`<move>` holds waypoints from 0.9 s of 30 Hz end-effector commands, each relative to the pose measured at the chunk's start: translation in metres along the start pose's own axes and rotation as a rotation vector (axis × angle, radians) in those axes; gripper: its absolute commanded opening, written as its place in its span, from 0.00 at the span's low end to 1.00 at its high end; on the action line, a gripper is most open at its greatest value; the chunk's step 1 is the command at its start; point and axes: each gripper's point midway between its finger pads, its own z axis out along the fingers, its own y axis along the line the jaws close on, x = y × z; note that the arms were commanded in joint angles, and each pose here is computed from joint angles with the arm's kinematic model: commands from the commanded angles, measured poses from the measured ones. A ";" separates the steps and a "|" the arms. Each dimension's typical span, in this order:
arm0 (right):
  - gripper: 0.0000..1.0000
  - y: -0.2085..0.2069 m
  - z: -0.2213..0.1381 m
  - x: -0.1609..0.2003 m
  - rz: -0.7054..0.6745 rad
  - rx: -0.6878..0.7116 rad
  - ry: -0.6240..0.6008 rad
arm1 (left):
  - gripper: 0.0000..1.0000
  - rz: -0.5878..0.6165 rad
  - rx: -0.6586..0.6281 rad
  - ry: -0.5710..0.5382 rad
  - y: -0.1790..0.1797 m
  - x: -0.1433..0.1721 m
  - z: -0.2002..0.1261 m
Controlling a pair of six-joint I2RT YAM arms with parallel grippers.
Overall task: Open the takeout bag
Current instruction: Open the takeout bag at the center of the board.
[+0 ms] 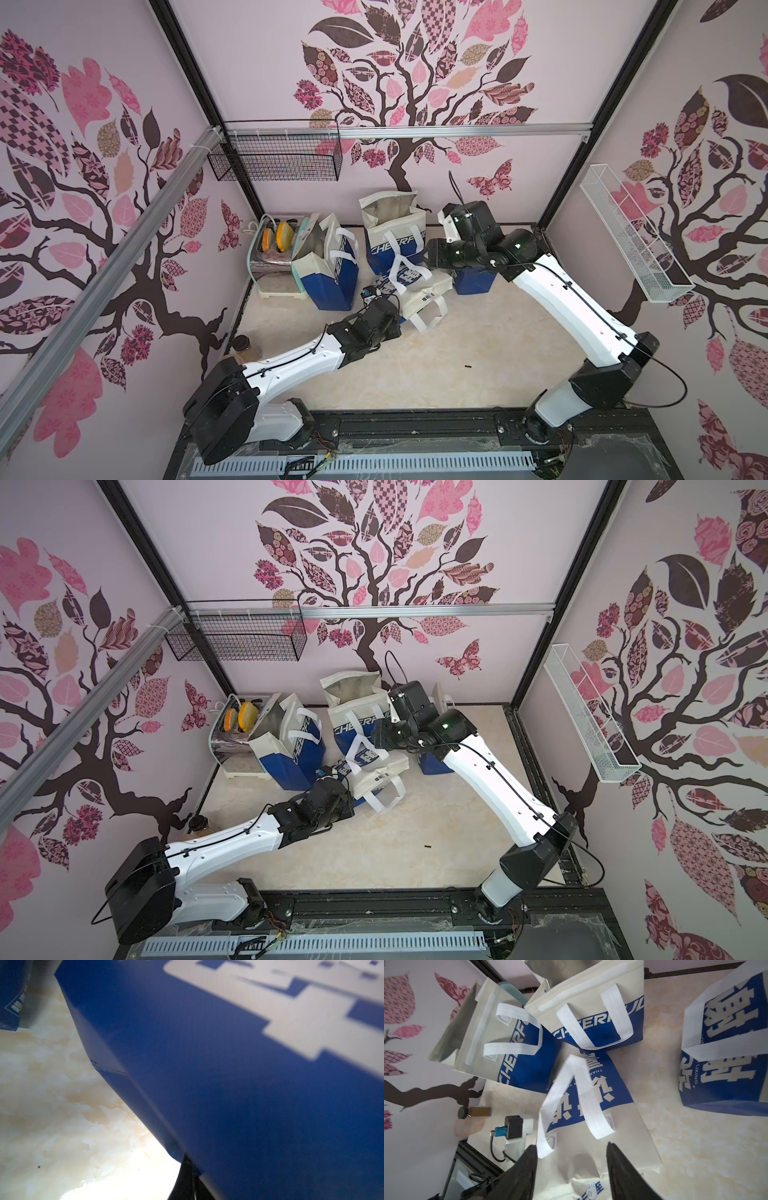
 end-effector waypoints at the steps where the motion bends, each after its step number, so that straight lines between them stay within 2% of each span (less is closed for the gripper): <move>1: 0.60 0.008 -0.012 -0.003 0.022 -0.088 -0.048 | 0.00 -0.018 -0.047 0.032 0.008 0.002 -0.007; 5: 0.61 -0.012 -0.029 -0.011 -0.025 -0.056 -0.105 | 0.00 -0.038 -0.023 0.030 -0.002 -0.008 -0.014; 7: 0.61 -0.029 -0.041 -0.021 -0.116 0.000 -0.183 | 0.00 -0.048 -0.011 0.026 -0.007 -0.015 -0.018; 10: 0.59 -0.045 -0.055 -0.026 -0.372 0.071 -0.351 | 0.00 -0.064 0.011 0.026 -0.014 -0.023 -0.023; 13: 0.58 -0.049 -0.055 -0.011 -0.674 0.076 -0.505 | 0.00 -0.076 0.035 0.019 -0.020 -0.031 -0.027; 15: 0.60 -0.051 -0.048 0.001 -0.802 0.077 -0.548 | 0.00 -0.076 0.043 0.018 -0.023 -0.033 -0.028; 18: 0.61 -0.051 -0.032 0.011 -0.882 0.082 -0.520 | 0.00 -0.069 0.043 0.029 -0.025 -0.033 -0.028; 23: 0.61 -0.029 -0.012 0.012 -1.047 0.146 -0.564 | 0.00 -0.066 0.039 0.041 -0.024 -0.030 -0.026; 27: 0.61 -0.021 0.000 -0.005 -1.063 0.186 -0.600 | 0.00 -0.054 0.025 0.050 -0.021 -0.028 -0.025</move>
